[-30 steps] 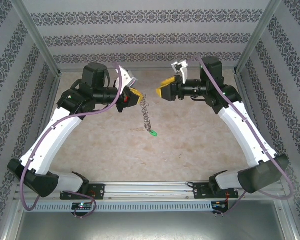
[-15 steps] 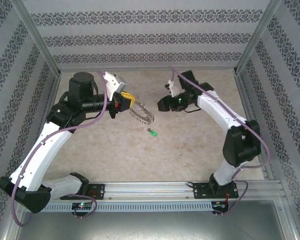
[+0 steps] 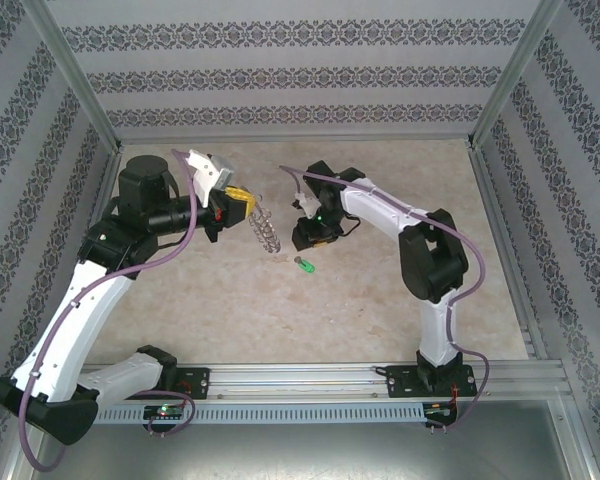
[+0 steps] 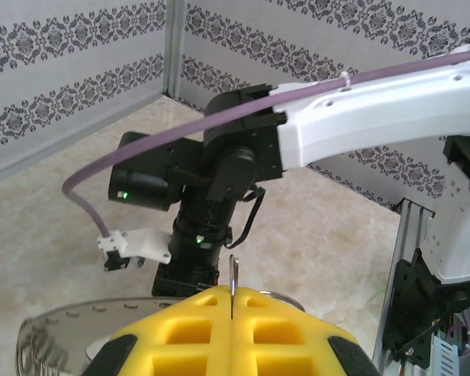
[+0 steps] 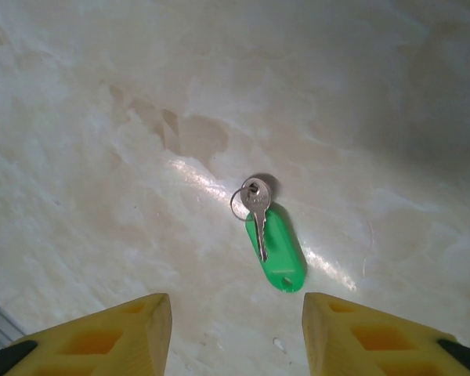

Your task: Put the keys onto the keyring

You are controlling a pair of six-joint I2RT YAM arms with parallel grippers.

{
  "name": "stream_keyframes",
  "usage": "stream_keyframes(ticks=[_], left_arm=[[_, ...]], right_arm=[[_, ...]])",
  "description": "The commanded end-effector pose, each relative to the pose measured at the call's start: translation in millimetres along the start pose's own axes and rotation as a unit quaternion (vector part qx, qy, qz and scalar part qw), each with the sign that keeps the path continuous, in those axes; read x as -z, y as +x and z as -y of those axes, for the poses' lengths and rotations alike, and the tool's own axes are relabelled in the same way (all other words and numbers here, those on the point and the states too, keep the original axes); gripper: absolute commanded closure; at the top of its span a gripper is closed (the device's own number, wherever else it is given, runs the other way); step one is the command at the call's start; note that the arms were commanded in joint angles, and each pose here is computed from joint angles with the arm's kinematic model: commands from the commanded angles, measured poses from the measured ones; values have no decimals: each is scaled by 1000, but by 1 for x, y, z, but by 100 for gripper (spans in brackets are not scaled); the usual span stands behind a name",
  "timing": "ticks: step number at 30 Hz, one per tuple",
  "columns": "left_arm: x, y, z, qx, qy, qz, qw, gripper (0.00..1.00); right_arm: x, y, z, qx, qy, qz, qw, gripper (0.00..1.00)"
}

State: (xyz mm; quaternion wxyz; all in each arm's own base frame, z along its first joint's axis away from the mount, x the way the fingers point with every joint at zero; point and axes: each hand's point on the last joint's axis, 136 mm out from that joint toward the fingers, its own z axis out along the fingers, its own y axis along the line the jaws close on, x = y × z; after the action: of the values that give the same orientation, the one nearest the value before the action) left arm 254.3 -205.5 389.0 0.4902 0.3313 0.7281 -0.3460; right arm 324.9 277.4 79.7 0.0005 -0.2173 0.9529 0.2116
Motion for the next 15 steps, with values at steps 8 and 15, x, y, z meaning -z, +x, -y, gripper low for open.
stream_keyframes(ticks=[8,15], left_arm=[[9,-12,0,-4,2,30,1000,100],[8,-11,-3,4,1,29,1000,100]], right_arm=[[-33,2,7,26,41,-53,997,57],[-50,6,7,36,50,-77,995,60]])
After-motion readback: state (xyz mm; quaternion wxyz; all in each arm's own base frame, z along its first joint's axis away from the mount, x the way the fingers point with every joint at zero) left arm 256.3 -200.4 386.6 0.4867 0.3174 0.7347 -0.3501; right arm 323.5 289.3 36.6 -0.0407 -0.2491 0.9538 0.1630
